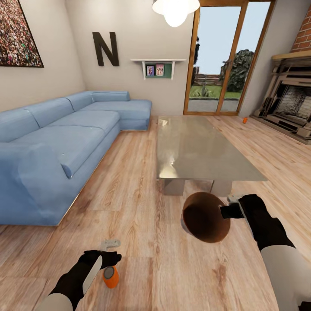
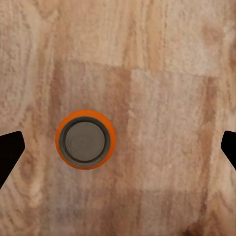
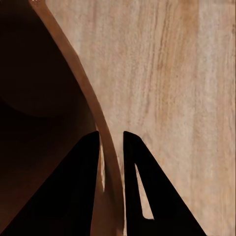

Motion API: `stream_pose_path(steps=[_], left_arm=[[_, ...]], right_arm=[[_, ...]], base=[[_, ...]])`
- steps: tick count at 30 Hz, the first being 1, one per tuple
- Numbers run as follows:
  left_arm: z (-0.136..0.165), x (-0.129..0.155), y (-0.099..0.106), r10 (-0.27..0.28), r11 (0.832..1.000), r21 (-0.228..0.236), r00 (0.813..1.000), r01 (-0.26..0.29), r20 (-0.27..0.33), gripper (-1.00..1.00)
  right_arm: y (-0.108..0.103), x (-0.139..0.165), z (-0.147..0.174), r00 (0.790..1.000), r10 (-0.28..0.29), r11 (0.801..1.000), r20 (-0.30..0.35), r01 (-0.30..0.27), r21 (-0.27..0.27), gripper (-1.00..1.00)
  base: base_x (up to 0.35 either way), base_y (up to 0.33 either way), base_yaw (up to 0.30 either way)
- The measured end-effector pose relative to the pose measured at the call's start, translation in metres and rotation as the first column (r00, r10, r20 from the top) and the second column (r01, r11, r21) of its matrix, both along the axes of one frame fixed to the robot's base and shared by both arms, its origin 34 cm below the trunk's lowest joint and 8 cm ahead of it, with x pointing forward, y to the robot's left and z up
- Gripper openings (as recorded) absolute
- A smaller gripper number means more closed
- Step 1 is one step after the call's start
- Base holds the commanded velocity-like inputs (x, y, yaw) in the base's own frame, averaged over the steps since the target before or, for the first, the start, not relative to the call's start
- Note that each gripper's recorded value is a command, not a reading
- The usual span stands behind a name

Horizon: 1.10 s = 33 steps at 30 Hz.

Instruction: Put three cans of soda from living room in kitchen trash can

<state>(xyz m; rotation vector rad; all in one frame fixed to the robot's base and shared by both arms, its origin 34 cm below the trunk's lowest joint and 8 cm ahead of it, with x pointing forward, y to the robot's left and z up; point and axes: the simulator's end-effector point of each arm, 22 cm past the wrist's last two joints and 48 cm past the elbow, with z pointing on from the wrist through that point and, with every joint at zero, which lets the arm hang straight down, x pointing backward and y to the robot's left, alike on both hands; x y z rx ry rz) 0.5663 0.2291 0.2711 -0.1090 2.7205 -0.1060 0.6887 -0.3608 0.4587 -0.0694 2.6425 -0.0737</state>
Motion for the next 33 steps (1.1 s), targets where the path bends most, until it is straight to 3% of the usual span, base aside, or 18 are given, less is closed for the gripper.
stream_pose_path(steps=[1,2,3,6,7,8,11,12,16,20,24,29,33], left_arm=[[0.0,0.0,0.0,0.0,1.0,0.0,1.0,0.0,0.0,1.0],[0.0,0.0,0.0,0.0,1.0,0.0,1.0,0.0,0.0,1.0],[0.0,0.0,0.0,0.0,1.0,0.0,1.0,0.0,0.0,1.0],[0.0,0.0,0.0,0.0,1.0,0.0,1.0,0.0,0.0,1.0],[0.0,0.0,0.0,0.0,1.0,0.0,1.0,0.0,0.0,1.0],[0.0,0.0,0.0,0.0,1.0,0.0,1.0,0.0,0.0,1.0],[0.0,0.0,0.0,0.0,1.0,0.0,1.0,0.0,0.0,1.0],[0.0,0.0,0.0,0.0,1.0,0.0,1.0,0.0,0.0,1.0],[0.0,0.0,0.0,0.0,1.0,0.0,1.0,0.0,0.0,1.0],[0.0,0.0,0.0,0.0,1.0,0.0,1.0,0.0,0.0,1.0],[0.0,0.0,0.0,0.0,1.0,0.0,1.0,0.0,0.0,1.0],[0.0,0.0,0.0,0.0,1.0,-0.001,1.0,0.0,0.0,1.0],[0.0,0.0,0.0,0.0,1.0,0.0,1.0,0.0,0.0,1.0]], right_arm=[[0.017,0.001,0.0,1.0,0.003,0.996,0.005,-0.003,0.086,-1.0],[0.028,0.003,0.002,1.0,0.005,0.991,0.013,-0.007,0.136,-1.0],[0.028,0.003,0.002,1.0,0.005,0.991,0.014,-0.007,0.136,-1.0],[-0.004,0.0,0.0,1.0,0.0,1.0,-0.001,0.0,-0.021,-1.0],[-0.008,-0.001,0.0,1.0,0.001,0.999,-0.003,-0.001,-0.041,-1.0],[-0.005,0.0,0.0,1.0,0.001,1.0,-0.002,-0.001,-0.026,-1.0],[0.02,0.001,0.0,1.0,0.004,0.996,0.006,-0.005,0.091,-1.0],[0.02,0.001,0.001,1.0,0.004,0.996,0.006,-0.005,0.093,-1.0],[0.002,0.0,0.0,1.0,0.003,1.0,0.0,-0.003,-0.002,-1.0],[0.016,0.001,0.0,1.0,0.004,0.998,0.002,-0.004,0.069,-1.0],[0.005,0.0,0.0,1.0,0.003,1.0,0.0,-0.003,0.015,-1.0],[0.015,0.0,-0.001,1.0,0.004,0.998,0.001,-0.004,0.062,-1.0],[0.008,0.0,-0.001,1.0,0.003,1.0,0.0,-0.003,0.031,-1.0]], base=[[0.0,0.0,0.0],[0.0,0.0,0.0],[0.0,0.0,0.0],[0.0,0.0,0.0],[0.0,0.0,0.0],[0.0,0.0,0.0],[0.0,0.0,0.0],[0.0,0.0,0.0],[0.0,0.0,0.0],[-0.017,0.01,0.0],[-0.124,0.095,0.0],[-0.183,0.142,0.0],[-0.052,0.041,0.0]])
